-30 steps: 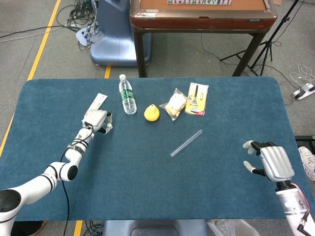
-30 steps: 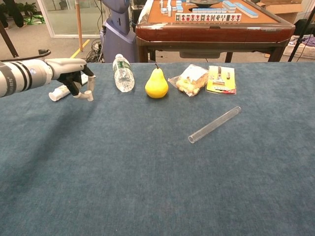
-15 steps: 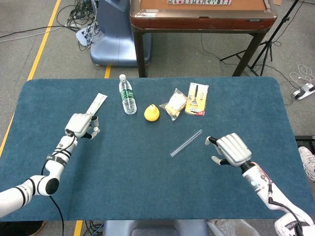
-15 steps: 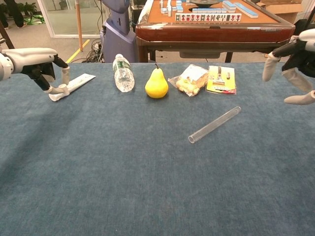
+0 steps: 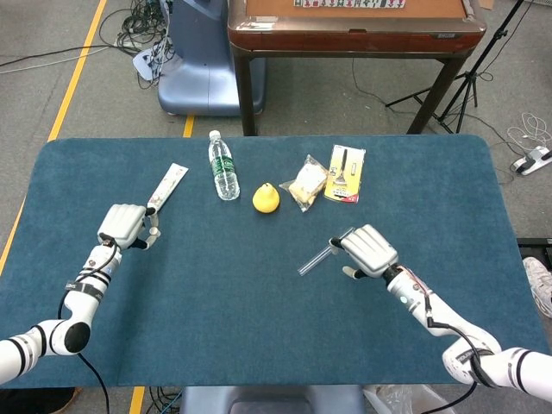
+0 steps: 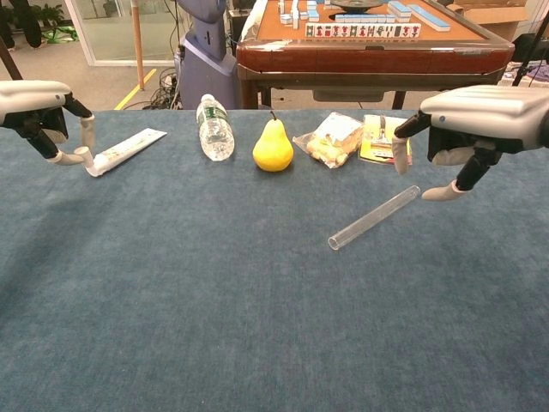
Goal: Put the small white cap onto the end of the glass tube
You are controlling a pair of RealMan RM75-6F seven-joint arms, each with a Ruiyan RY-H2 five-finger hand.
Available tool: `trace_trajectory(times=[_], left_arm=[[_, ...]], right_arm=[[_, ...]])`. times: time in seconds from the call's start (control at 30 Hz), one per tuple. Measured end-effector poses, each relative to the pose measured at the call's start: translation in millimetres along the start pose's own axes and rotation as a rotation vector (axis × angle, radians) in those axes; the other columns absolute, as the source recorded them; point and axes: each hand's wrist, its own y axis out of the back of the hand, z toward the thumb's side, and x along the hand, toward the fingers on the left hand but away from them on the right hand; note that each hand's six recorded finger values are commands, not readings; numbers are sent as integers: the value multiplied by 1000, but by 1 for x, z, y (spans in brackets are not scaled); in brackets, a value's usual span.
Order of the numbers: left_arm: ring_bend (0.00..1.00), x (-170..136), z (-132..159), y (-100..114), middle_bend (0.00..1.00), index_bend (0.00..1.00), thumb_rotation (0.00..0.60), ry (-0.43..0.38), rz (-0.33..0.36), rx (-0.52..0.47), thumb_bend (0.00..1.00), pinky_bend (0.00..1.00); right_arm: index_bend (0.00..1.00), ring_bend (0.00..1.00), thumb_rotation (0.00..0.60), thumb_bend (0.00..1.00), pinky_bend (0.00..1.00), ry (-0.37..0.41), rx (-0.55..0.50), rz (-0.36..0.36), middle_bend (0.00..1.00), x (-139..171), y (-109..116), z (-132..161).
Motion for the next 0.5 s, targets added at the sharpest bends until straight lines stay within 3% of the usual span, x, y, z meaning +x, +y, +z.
trace_trajectory(times=[0.5], left_arm=[[1000, -3, -1, -7, 1000, 534, 600, 9, -10, -18, 324, 1000]], right_arm=[[481, 1000, 600, 247, 1000, 25, 51, 70, 1000, -43, -32, 6]])
